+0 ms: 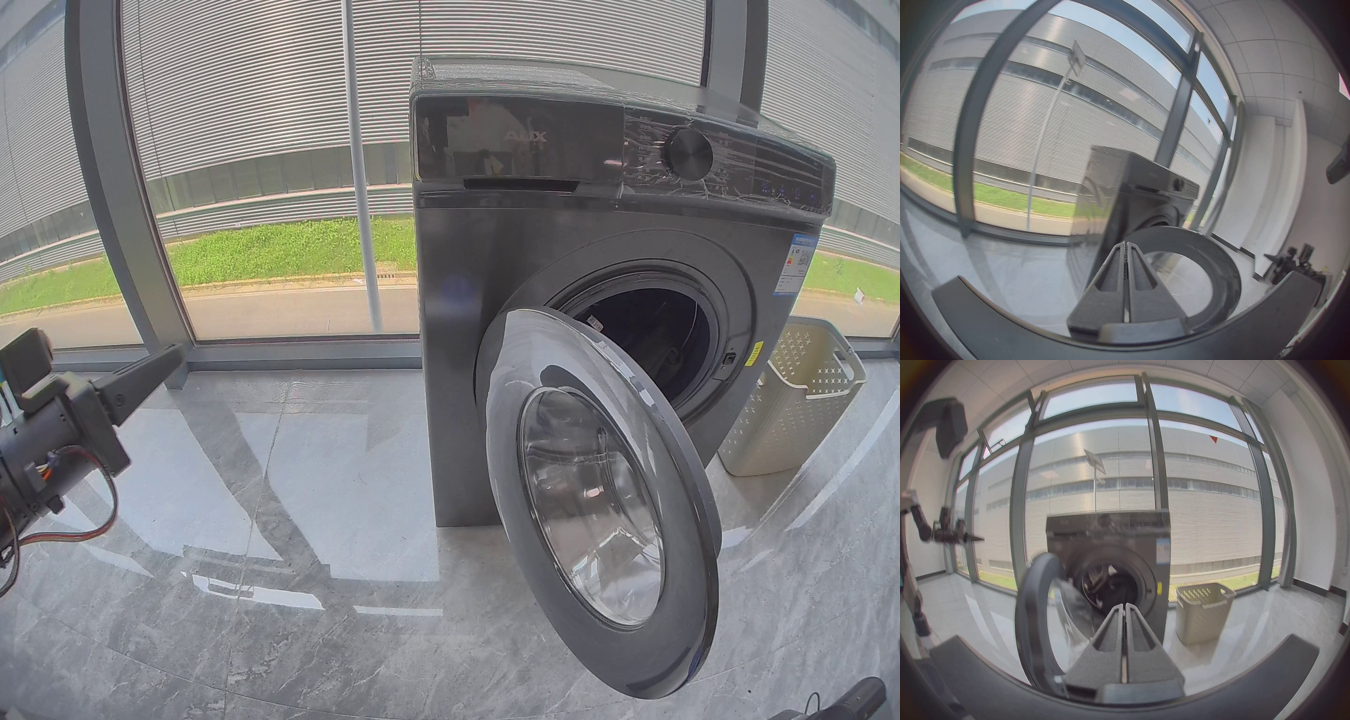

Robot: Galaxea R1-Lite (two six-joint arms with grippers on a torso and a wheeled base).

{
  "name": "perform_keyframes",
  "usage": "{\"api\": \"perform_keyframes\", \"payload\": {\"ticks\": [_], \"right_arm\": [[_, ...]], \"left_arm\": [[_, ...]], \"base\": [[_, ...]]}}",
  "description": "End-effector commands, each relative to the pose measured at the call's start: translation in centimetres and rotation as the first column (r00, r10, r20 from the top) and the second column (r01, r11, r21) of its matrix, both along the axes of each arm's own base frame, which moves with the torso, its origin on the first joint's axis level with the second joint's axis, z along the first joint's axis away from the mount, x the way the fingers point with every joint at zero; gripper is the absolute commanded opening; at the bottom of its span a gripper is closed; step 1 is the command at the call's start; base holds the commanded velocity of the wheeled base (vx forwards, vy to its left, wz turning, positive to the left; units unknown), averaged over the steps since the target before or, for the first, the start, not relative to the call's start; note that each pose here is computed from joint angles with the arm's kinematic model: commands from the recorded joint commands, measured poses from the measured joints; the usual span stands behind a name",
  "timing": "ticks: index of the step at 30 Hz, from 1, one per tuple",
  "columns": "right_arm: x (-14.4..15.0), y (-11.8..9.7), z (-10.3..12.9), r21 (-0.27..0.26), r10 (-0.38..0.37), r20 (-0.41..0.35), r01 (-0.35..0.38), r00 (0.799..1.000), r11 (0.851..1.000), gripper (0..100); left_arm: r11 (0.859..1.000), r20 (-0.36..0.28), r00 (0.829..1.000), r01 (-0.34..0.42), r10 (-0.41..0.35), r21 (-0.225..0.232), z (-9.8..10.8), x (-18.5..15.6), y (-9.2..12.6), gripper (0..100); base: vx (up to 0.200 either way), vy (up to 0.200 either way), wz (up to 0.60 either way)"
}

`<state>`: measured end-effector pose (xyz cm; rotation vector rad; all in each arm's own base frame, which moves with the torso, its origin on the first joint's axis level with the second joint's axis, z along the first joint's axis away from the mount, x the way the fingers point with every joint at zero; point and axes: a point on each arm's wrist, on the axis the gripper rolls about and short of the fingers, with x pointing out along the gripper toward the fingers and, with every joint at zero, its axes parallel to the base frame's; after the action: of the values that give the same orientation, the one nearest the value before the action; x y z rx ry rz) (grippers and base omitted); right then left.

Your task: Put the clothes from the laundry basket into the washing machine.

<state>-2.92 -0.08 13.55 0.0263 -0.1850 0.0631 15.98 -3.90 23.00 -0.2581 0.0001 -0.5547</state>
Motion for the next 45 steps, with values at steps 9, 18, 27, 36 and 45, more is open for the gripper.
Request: {"api": "perform_keyframes", "payload": {"ticks": [9, 18, 27, 36, 45], "right_arm": [[15.3, 10.8, 15.9, -0.074, 0.755, -0.164, -0.771, 0.635, 0.633, 0], [18.5, 16.8, 12.6, 0.136, 0.817, -0.278, -0.821, 0.505, 0.554, 0], [15.9, 18.6, 9.0, 0.26, 0.849, -0.398, -0.844, 0.348, 0.468, 0], [15.6, 17.8, 8.2, 0.239, 0.806, -0.423, -0.807, 0.414, 0.54, 0], [15.3, 17.2, 5.4, 0.226, 0.746, -0.515, -0.772, 0.423, 0.594, 0]], "left_arm": [[0.922, 0.017, 0.928, -0.367, 0.372, -0.123, -1.8, -6.5, 5.0, 0], [0.921, 0.008, 0.926, -0.373, 0.377, -0.115, -2.4, -6.8, 5.0, 0], [0.922, -0.03, 0.927, -0.374, 0.373, -0.104, -3.5, -6.9, 4.9, 0], [0.922, -0.035, 0.928, -0.373, 0.371, -0.102, -3.6, -6.9, 4.9, 0], [0.92, -0.057, 0.925, -0.379, 0.375, -0.099, -4.0, -6.7, 5.0, 0]], "base": [[0.0, 0.0, 0.0], [0.0, 0.0, 0.0], [0.0, 0.0, 0.0], [0.0, 0.0, 0.0], [0.0, 0.0, 0.0]]}}
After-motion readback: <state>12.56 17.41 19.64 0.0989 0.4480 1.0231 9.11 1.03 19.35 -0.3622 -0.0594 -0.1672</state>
